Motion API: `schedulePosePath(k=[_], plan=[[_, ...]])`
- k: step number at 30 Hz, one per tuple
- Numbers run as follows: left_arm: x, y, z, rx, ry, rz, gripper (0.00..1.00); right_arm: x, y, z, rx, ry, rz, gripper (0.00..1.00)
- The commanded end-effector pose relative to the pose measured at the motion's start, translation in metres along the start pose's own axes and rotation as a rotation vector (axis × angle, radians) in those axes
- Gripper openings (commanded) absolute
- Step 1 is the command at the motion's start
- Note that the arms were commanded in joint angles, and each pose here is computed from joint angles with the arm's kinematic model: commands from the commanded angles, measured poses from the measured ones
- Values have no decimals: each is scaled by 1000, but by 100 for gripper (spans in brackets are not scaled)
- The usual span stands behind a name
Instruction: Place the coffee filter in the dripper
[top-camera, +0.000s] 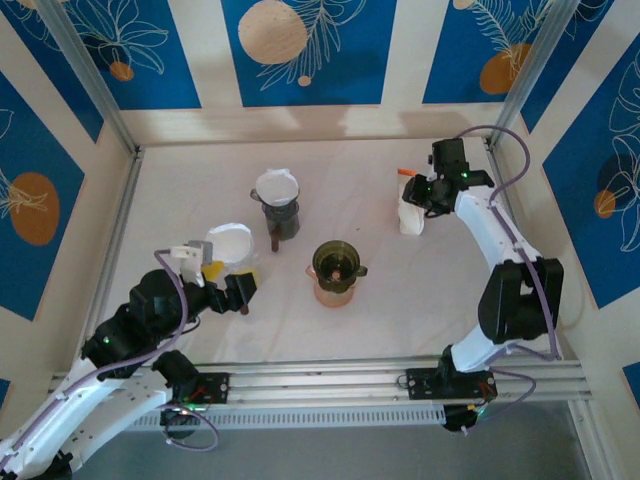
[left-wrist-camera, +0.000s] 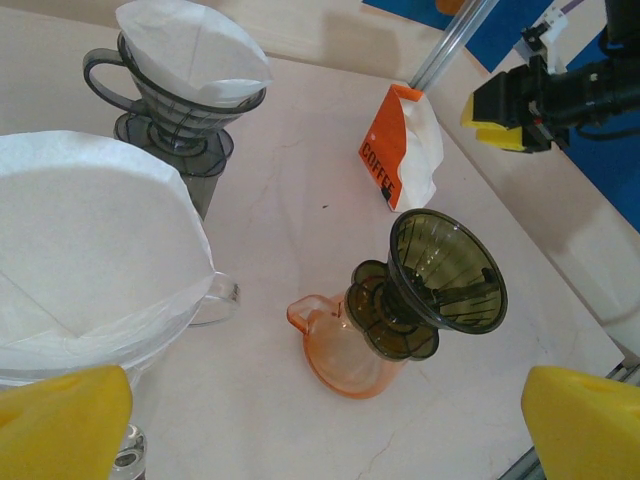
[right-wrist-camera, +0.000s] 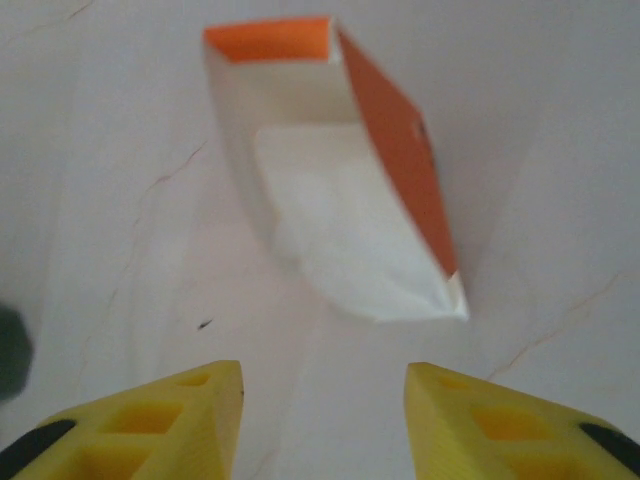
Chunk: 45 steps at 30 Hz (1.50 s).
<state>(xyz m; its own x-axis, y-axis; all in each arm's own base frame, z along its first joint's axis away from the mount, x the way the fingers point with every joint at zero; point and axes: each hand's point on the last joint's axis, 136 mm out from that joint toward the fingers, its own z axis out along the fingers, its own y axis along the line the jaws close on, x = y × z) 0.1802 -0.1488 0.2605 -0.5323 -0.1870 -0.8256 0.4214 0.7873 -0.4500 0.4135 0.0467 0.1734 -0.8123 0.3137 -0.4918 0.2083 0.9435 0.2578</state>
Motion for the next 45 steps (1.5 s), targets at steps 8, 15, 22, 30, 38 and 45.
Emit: schedulePosePath(k=[8, 15, 22, 30, 38, 45], plan=[[-6, -2, 3, -8, 6, 8, 100, -16, 4, 37, 60, -6, -197, 35], [-2, 0, 6, -14, 20, 10, 100, -15, 3, 57, 154, 20, -293, 29], [-2, 0, 7, -18, 20, 13, 100, -18, -2, 63, 213, 19, -345, 29], [-3, 0, 8, -19, 22, 12, 100, -12, 0, 75, 224, 42, -376, 29], [-1, 1, 9, -20, 27, 10, 100, -9, -4, 85, 262, 56, -381, 28], [-1, 0, 9, -18, 27, 7, 100, -19, 10, 67, 238, -17, -391, 30]])
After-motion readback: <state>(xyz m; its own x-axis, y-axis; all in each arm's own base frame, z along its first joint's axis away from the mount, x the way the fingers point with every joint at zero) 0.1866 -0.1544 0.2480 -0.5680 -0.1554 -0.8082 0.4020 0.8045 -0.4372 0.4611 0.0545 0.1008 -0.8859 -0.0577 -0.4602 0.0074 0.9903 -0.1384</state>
